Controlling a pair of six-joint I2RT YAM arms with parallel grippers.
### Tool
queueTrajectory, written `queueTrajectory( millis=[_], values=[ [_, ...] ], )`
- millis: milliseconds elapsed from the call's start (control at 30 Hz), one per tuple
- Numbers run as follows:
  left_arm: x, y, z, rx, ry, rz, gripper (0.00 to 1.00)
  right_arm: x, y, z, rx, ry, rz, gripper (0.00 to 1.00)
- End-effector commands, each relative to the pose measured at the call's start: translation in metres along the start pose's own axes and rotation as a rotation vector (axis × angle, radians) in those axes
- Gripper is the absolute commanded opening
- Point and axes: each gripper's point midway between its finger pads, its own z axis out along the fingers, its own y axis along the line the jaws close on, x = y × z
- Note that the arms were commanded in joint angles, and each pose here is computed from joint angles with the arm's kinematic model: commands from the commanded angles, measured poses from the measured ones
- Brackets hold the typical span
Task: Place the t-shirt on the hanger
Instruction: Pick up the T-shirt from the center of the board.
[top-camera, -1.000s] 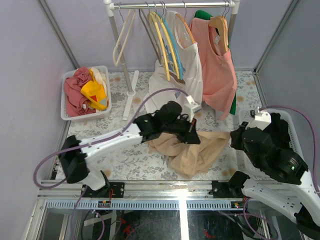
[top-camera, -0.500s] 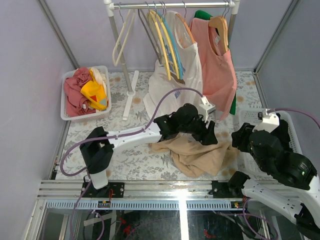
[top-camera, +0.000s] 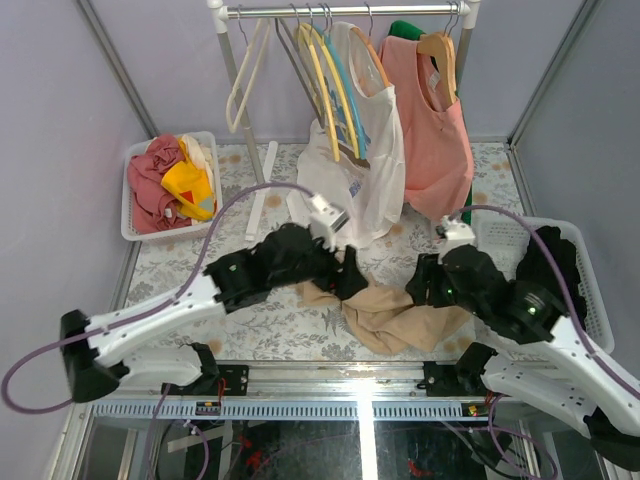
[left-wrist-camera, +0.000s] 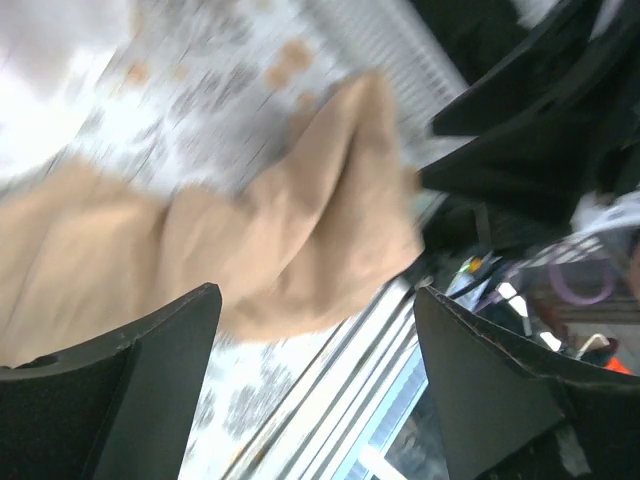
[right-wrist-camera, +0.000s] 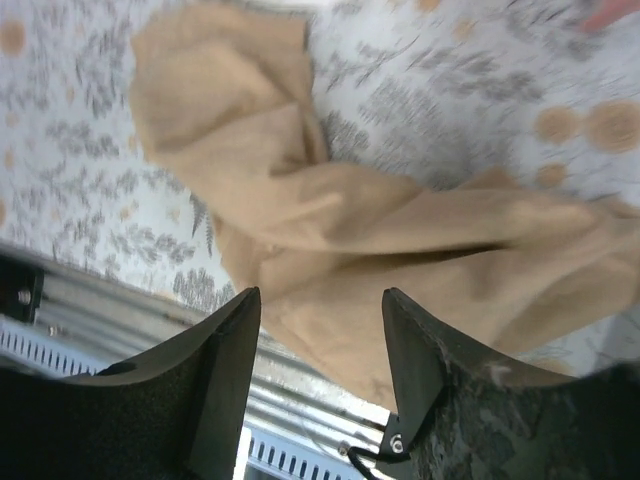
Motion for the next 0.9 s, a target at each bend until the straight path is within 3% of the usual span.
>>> queueTrajectory(
  millis=[0, 133, 333, 667, 867],
  values=[
    [0.074, 0.066, -0.034, -0.251, 0.111, -0.065, 0.79, 0.022, 0.041, 0.019, -0.221, 0.102, -0.062, 0.56],
    [0.108, 0.101, -0.044, -0.365, 0.119, -0.068, 0.82, 0.049, 0.032, 0.045, -0.154, 0.218, -0.131, 0.54],
    [0.139, 0.131, -0.034, -0.440, 0.132, -0.082, 0.83, 0.056, 0.031, 0.059, -0.114, 0.253, -0.182, 0.55],
    [0.129, 0.171, -0.017, -0.529, 0.037, -0.157, 0.83, 0.090, 0.052, 0.059, -0.137, 0.367, -0.189, 0.57],
    [0.142, 0.178, -0.001, -0.518, 0.092, -0.160, 0.83, 0.106, 0.042, 0.061, -0.035, 0.402, -0.237, 0.62]
  ],
)
